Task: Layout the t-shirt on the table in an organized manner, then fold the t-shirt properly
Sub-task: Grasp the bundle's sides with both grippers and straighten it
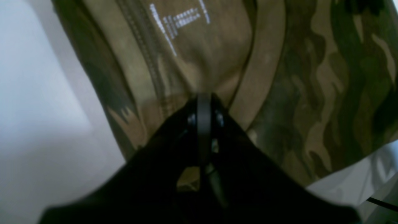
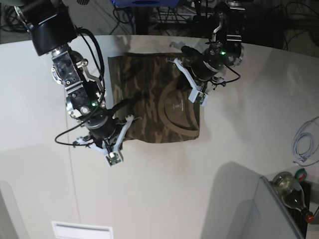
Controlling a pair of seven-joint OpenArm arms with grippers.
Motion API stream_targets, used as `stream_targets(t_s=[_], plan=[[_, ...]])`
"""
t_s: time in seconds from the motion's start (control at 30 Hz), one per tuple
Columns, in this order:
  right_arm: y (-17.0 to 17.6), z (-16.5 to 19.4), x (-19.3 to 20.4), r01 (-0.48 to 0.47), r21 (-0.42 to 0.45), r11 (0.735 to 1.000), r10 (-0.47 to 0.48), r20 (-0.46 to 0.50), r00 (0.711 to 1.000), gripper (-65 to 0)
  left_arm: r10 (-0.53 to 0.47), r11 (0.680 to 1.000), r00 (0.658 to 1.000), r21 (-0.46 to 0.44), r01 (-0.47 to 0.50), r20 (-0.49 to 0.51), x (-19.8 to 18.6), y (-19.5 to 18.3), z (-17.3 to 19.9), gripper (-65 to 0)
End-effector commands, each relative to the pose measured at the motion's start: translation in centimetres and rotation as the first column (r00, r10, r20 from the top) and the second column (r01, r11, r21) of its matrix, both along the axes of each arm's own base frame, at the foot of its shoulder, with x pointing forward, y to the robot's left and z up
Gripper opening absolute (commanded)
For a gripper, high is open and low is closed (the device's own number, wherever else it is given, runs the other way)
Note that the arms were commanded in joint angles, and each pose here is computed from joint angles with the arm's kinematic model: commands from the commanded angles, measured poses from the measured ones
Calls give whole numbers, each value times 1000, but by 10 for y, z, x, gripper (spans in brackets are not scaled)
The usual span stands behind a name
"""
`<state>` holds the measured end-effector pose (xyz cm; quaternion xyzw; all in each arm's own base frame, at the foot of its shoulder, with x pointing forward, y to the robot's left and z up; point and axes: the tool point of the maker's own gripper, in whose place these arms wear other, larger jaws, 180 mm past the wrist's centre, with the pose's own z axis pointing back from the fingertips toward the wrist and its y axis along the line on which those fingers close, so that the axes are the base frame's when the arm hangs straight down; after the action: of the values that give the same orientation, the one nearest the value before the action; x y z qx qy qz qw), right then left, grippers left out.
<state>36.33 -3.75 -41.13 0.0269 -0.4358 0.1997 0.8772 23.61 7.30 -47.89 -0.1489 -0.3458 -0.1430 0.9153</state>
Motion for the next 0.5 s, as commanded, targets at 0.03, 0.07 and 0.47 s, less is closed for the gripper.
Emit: stream_targets(t_s=[0.03, 0.07, 0.47], plan=[[2, 5, 6, 0, 4, 1000, 0, 18, 1000, -636, -3, 1000, 999, -13, 3, 34, 7, -2, 9, -650], [2, 0, 7, 3, 1, 1000, -3, 6, 1000, -636, -3, 1000, 999, -13, 3, 34, 7, -2, 9, -650], [-30, -37, 29, 86, -47, 995, -89, -79, 993, -636, -2, 1000, 1000, -13, 3, 23, 4, -2, 6, -650]])
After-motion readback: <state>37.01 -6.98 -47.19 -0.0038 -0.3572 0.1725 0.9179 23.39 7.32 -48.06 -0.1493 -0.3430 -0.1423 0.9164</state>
